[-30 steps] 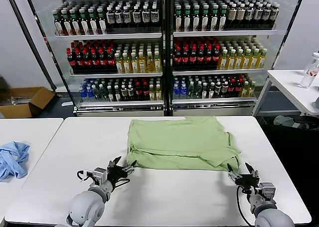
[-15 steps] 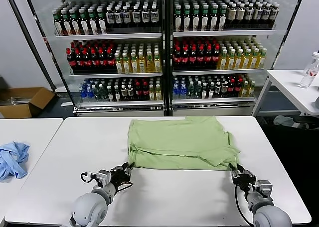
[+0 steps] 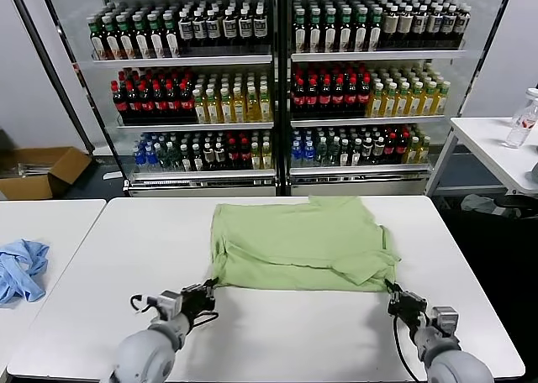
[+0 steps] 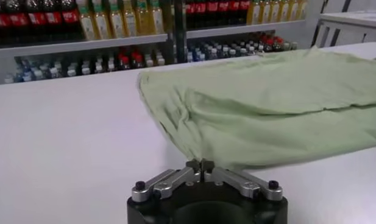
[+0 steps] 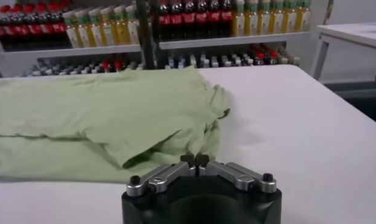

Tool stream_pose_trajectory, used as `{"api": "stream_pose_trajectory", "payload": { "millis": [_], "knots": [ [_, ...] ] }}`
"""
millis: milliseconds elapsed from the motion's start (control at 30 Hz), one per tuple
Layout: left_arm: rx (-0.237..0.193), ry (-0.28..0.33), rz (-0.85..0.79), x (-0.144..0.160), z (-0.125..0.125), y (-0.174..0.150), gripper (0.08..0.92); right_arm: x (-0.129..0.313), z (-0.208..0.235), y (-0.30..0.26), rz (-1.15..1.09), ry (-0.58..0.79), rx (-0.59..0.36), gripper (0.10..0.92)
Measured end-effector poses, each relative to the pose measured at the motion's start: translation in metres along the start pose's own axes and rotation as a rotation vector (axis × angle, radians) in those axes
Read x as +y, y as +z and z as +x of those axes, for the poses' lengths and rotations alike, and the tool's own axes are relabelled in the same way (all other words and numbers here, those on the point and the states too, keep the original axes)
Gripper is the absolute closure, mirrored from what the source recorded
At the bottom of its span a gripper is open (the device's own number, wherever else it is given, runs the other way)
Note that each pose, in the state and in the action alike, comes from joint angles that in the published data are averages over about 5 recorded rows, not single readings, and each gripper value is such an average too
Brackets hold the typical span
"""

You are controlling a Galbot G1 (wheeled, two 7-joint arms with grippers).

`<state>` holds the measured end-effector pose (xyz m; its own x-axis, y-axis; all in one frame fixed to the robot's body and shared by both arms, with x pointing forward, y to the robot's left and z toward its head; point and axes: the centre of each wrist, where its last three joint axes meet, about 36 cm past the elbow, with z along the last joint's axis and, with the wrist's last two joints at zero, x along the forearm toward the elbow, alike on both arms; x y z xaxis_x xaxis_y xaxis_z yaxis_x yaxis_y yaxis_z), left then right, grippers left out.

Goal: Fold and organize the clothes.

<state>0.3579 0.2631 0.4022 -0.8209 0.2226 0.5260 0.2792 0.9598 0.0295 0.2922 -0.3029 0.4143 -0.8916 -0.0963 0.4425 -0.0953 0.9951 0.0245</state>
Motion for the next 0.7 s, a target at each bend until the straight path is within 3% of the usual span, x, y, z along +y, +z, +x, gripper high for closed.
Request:
{"api": "stream_pose_trajectory", "payload": {
  "millis": [367, 533, 700],
  "knots": [
    [0.056, -0.019, -0.041, 0.012, 0.080, 0.021, 0.913, 0.026, 0.060, 0.011, 0.074, -0.001, 0.039, 0.900],
    [0.062, -0.025, -0.062, 0.010, 0.097, 0.019, 0.822, 0.032, 0.075, 0.000, 0.092, -0.002, 0.021, 0.774],
    [0.022, -0.034, -0.092, 0.011, 0.108, 0.002, 0.675, 0.031, 0.077, -0.024, 0.097, 0.001, -0.024, 0.627]
  ]
}}
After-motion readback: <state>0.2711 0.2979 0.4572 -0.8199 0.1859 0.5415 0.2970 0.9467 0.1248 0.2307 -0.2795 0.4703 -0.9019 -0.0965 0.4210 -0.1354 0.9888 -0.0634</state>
